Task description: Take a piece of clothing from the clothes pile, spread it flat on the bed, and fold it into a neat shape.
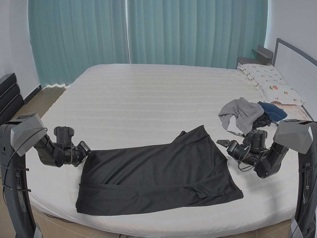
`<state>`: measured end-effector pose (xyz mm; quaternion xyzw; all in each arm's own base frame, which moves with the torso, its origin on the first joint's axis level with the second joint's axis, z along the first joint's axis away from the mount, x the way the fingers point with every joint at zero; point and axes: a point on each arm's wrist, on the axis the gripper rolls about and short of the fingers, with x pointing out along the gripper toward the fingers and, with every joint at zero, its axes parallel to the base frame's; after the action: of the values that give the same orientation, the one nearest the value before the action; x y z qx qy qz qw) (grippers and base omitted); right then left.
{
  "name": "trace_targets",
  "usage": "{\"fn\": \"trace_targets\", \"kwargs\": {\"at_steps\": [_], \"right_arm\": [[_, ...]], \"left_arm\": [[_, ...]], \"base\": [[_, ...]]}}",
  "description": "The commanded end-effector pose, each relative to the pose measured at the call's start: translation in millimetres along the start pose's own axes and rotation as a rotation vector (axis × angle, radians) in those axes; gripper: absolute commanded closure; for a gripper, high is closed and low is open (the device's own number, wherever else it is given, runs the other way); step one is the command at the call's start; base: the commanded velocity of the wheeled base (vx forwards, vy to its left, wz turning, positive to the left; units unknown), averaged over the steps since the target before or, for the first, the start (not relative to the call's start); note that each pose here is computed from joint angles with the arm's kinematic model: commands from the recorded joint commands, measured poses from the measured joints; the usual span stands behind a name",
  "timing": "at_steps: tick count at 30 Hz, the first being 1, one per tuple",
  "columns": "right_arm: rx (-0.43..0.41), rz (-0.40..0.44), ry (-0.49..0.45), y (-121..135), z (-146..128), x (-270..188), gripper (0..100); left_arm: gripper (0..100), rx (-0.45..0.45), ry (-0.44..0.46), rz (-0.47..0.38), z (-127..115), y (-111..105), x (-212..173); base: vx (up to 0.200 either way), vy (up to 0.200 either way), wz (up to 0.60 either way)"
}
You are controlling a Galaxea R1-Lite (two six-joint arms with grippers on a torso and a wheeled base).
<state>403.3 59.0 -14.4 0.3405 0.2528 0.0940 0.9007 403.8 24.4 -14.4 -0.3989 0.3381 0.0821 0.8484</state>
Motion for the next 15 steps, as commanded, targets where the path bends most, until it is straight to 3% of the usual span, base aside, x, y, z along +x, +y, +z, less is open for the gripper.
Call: {"fn": "trace_targets", "kwargs": {"at_steps": [1, 5, 15], "right_arm": [[-0.261, -0.016, 0.041, 15, -4, 51, 0], [-0.278, 0.004, 0.006, 26, 12, 71, 0], [-0.316, 0.039, -0.011, 34, 17, 97, 0]], "left_arm": [[100, -0.022, -0.004, -0.012, -3, 1, -13], [100, -0.017, -0.023, -0.03, -4, 1, -14], [100, -0.014, -0.021, -0.027, -5, 1, -13]], "base": [[0.0, 0.0, 0.0], [0.0, 0.0, 0.0], [0.0, 0.0, 0.0]]}}
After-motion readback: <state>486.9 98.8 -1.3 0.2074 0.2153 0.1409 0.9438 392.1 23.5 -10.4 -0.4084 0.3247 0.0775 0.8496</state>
